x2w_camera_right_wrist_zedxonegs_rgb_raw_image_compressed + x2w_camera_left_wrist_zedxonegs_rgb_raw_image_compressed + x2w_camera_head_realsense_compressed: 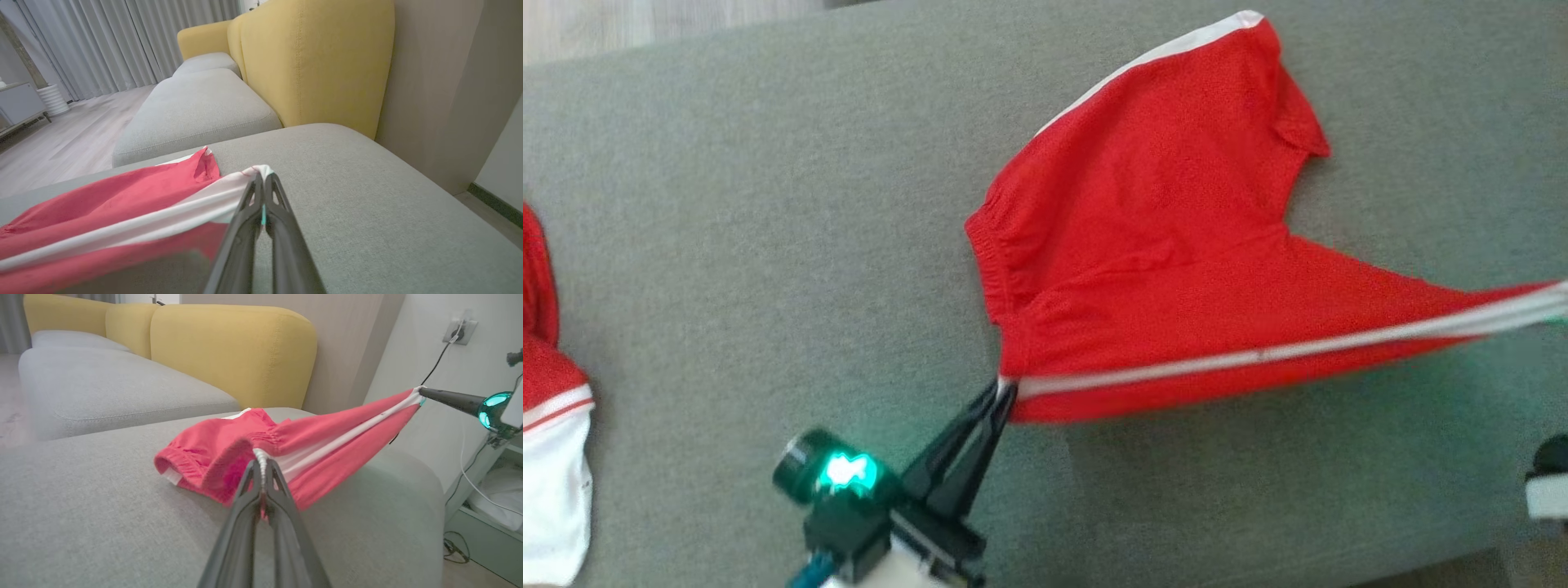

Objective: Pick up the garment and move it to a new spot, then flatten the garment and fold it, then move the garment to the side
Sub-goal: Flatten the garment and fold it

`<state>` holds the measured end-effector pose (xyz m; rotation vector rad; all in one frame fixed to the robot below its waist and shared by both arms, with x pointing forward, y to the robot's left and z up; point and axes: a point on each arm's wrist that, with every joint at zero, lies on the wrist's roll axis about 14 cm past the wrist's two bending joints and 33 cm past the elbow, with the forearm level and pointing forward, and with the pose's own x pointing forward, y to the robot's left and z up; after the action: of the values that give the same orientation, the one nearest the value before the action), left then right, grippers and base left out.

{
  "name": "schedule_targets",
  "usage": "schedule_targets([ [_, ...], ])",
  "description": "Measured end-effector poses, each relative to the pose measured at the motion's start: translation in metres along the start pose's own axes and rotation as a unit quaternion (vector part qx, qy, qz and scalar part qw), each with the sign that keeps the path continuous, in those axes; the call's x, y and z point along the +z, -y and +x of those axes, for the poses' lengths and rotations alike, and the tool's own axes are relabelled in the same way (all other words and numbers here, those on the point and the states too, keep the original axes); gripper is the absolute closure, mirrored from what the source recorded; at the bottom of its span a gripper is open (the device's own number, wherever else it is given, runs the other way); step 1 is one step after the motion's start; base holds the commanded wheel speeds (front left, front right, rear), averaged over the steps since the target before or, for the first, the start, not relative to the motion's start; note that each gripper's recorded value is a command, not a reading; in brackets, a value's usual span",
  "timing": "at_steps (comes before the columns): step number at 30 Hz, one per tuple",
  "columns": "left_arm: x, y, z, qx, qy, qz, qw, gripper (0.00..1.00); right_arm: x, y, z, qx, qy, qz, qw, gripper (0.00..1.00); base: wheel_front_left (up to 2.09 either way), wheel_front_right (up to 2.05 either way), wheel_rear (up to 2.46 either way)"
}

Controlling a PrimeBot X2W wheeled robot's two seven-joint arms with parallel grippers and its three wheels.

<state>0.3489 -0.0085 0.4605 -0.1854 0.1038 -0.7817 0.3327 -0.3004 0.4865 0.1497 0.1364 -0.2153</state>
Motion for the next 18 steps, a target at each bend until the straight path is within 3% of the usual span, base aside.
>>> schedule_targets([
  [7, 0.018, -0.028, 0.044, 0.006, 0.020, 0.016, 1.000, 1.00, 0.005, -0.020, 0.062, 0.041, -0.009, -0.004, 0.999, 1.00, 0.00, 0.00, 0.00],
  [18, 0.012, -0.097, 0.083, 0.087, -0.020, 0.021, 0.996, 1.00, -0.006, -0.078, 0.174, 0.124, -0.056, -0.065, 0.989, 1.00, 0.00, 0.00, 0.00],
])
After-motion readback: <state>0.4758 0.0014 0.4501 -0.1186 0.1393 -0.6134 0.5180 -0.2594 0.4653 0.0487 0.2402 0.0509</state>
